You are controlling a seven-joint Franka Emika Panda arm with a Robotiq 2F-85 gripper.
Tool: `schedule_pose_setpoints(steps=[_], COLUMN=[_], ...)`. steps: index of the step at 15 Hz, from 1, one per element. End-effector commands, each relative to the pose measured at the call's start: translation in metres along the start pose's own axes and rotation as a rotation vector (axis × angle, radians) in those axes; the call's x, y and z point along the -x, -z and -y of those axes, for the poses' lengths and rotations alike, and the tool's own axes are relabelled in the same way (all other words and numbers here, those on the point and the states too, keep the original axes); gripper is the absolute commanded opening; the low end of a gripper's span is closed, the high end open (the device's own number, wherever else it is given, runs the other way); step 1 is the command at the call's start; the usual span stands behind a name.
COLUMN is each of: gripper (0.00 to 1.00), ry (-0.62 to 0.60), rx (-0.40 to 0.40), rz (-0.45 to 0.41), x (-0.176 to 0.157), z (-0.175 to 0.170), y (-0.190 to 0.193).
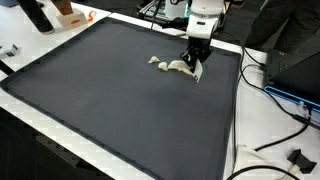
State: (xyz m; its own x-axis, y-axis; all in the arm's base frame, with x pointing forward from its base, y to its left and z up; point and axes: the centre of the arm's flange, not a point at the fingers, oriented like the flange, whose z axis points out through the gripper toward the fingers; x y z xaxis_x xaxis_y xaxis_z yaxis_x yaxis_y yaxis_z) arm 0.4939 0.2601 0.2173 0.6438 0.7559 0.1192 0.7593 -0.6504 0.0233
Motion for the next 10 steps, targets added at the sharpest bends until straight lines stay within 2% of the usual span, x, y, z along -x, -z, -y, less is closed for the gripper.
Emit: schedule_pose_setpoints(steps=[1,7,10], gripper=[0.01,0.01,0.01], ry=[-0.037,-0.103,-0.126], rx=[-0.044,-0.010,-0.015], rz=[0.011,0.000,0.058], x=[0.036,0.075,0.086], z=[0.012,0.022,0.023], y=[-0.031,-0.020,-0.018])
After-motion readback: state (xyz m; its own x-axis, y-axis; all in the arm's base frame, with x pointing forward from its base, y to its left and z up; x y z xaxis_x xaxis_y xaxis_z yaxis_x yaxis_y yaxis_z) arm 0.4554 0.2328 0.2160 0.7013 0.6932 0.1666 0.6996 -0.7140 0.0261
